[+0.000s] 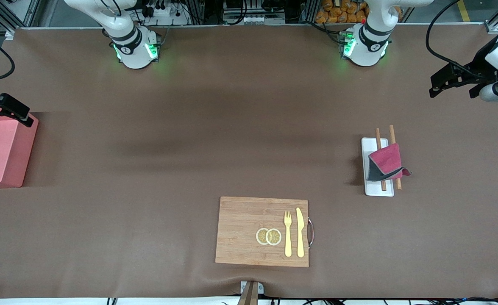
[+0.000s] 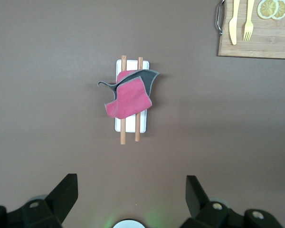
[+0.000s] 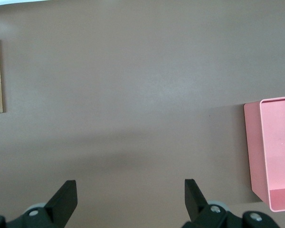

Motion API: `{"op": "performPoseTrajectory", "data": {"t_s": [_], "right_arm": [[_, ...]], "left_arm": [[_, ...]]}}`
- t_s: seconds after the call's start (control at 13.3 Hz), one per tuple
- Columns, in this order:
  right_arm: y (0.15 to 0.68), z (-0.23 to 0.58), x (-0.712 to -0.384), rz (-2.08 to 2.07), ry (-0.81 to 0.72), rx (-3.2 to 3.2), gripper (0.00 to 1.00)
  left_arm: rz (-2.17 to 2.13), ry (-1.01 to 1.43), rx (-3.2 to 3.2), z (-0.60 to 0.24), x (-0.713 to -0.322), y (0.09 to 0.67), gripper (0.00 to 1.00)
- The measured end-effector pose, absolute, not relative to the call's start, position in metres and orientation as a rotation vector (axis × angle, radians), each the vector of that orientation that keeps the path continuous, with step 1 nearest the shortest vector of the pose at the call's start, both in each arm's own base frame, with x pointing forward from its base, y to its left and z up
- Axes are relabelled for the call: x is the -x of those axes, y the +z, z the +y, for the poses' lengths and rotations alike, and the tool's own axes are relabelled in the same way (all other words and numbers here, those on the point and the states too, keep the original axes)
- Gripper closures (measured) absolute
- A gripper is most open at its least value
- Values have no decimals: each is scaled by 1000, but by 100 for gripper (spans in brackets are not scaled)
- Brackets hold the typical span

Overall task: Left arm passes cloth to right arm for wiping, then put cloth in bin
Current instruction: 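Move the left gripper toward the pink cloth on the white tray, then lower the left gripper and grasp the pink cloth's edge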

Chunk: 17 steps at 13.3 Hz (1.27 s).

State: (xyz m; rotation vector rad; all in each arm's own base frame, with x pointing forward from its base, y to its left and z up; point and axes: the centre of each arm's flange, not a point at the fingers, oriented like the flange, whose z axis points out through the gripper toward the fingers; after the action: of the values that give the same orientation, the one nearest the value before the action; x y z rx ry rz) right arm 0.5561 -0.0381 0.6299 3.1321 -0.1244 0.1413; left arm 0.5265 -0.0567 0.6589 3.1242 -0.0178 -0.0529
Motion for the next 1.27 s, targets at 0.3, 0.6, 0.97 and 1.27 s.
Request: {"op": "performPoseTrajectory", "data": {"t_s": [0.3,0.6,0.97,1.27], "right_arm": [[633,-38,-565,-123,158,-3129,0],[631,-38,-568,-123,153,-3129,0],[630,-39,-568,-127,145,-3129,0],[627,-40,-569,-131,136,-3129,0]], "left_arm": [[-17,-56,-3124,-56,-527,658,0],[-18,-97,-3132,-56,-536,643,0],[-191,-229,-3121,-62,-567,588,0],[-462,-326,-3070,-73,-592,533,0]]}}
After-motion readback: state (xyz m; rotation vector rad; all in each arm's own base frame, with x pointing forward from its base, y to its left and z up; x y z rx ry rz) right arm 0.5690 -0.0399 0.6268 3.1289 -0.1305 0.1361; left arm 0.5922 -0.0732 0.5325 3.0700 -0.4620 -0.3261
